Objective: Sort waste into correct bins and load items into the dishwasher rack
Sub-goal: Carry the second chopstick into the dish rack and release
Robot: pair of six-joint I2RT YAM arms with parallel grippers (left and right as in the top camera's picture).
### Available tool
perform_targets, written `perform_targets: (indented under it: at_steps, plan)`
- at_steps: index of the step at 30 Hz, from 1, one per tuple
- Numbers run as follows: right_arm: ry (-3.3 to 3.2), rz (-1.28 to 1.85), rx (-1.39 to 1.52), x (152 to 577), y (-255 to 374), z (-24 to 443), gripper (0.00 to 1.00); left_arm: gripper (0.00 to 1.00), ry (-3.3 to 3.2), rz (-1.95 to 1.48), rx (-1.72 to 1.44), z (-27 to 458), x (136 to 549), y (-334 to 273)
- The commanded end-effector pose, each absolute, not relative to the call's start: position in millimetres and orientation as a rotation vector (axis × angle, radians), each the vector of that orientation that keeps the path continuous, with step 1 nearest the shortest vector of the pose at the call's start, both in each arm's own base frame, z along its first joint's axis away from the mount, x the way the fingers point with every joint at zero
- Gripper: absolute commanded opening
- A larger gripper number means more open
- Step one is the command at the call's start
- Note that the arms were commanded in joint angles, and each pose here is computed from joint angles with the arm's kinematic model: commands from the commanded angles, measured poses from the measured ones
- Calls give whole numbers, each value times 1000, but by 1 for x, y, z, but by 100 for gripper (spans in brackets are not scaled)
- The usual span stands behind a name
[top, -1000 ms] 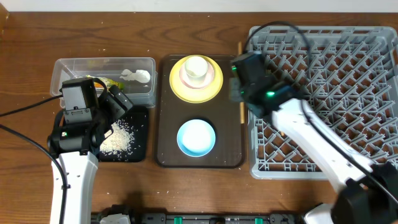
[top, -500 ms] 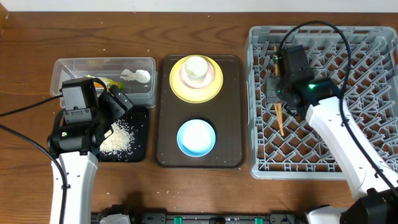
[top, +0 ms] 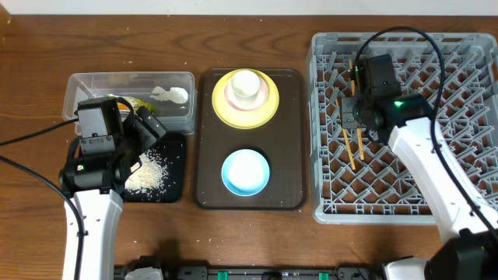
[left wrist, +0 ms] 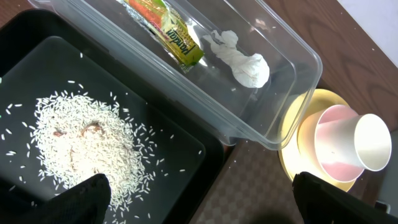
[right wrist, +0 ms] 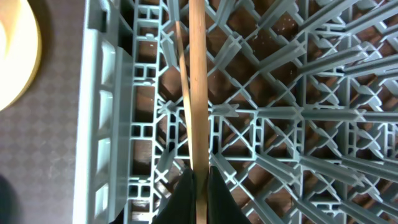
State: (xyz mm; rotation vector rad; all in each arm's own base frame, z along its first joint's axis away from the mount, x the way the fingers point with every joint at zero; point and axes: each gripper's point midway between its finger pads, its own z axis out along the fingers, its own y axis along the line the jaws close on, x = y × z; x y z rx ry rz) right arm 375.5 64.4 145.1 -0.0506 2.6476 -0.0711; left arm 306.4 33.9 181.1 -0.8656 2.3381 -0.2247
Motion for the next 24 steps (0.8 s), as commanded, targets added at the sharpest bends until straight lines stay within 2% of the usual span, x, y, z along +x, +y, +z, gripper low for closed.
perform_targets:
  at_steps: [1,14,24]
  plan:
    - [2678,-96,-70,380,61,129,1,96,2319,-216,-884,185,308,37]
    - [2601,-135,-30,422,49,109,1,96,2319,-216,-884,185,308,37]
    - [2636,-149,-47,427,49,87,1,96,2319,-216,-884,185,308,37]
